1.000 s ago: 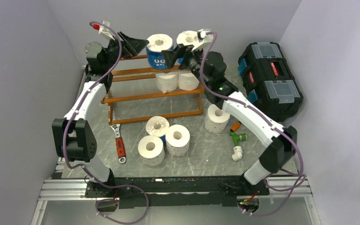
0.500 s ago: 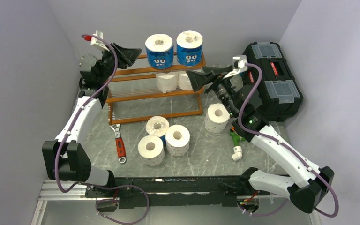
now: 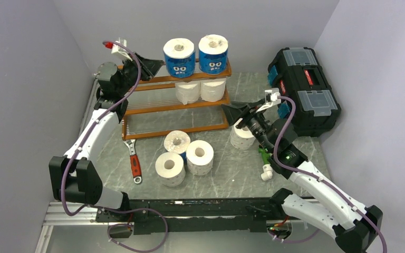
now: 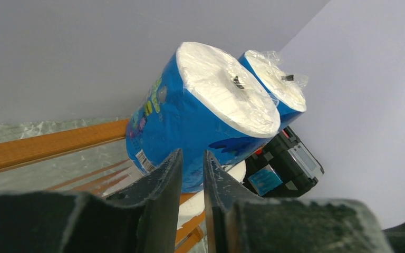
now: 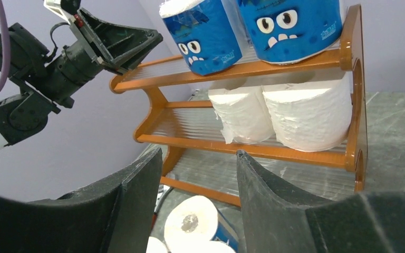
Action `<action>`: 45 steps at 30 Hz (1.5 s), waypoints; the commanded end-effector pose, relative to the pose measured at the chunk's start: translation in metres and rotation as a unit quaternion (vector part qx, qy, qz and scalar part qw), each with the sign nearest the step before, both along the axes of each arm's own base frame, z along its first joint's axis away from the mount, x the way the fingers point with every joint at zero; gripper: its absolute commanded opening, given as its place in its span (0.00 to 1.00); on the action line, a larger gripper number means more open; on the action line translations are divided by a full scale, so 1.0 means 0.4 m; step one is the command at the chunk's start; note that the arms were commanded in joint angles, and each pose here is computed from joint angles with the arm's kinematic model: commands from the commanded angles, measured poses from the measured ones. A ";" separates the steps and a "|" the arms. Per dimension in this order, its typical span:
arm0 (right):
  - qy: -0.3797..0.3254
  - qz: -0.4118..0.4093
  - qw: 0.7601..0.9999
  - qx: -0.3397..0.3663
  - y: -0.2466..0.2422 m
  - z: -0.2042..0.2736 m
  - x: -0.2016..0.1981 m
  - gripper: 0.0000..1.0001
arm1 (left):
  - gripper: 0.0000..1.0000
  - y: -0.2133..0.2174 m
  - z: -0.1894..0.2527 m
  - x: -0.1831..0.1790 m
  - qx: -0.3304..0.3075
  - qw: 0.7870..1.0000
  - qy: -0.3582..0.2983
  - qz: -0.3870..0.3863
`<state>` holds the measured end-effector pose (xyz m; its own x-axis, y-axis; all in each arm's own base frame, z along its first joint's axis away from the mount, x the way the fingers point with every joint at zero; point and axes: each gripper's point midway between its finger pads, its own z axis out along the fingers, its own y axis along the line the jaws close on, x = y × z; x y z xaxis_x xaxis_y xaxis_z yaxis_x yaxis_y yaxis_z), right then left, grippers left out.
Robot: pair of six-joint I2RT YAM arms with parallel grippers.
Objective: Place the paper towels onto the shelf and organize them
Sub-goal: Place the paper towel on the shelf.
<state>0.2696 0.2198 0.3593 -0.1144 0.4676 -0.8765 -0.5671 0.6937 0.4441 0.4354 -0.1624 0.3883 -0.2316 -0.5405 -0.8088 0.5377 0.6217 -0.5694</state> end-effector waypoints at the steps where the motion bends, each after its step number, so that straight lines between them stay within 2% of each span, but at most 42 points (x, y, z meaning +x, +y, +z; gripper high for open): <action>1: -0.005 -0.010 1.000 0.014 -0.020 0.011 -0.015 0.56 | 0.25 0.021 0.010 0.010 0.008 0.999 -0.013 0.031; 9: -0.005 -0.021 1.000 0.012 -0.039 0.002 -0.022 0.56 | 0.14 0.020 -0.023 0.049 0.015 0.999 0.025 0.040; 17: -0.003 -0.028 1.000 0.009 -0.050 -0.004 -0.026 0.56 | 0.13 -0.032 -0.033 0.054 0.019 0.999 0.028 0.012; 36: 0.004 -0.031 0.999 0.005 -0.054 -0.019 -0.025 0.57 | 0.15 -0.080 -0.028 0.049 0.021 0.999 0.024 -0.013; 39: 0.005 -0.036 0.999 0.004 -0.060 -0.020 -0.025 0.57 | 0.15 -0.055 -0.016 0.045 0.029 0.999 0.023 0.013; 45: 0.010 -0.052 0.999 -0.006 -0.081 -0.034 -0.029 0.61 | 0.21 0.106 0.052 -0.004 0.021 0.987 0.031 0.153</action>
<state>0.2602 0.1959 0.3461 -0.1057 0.4707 -0.8759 -0.5027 0.7347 0.4555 0.4574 -0.1673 0.3481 -0.3105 -0.5198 -0.7959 0.3673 0.7066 -0.6048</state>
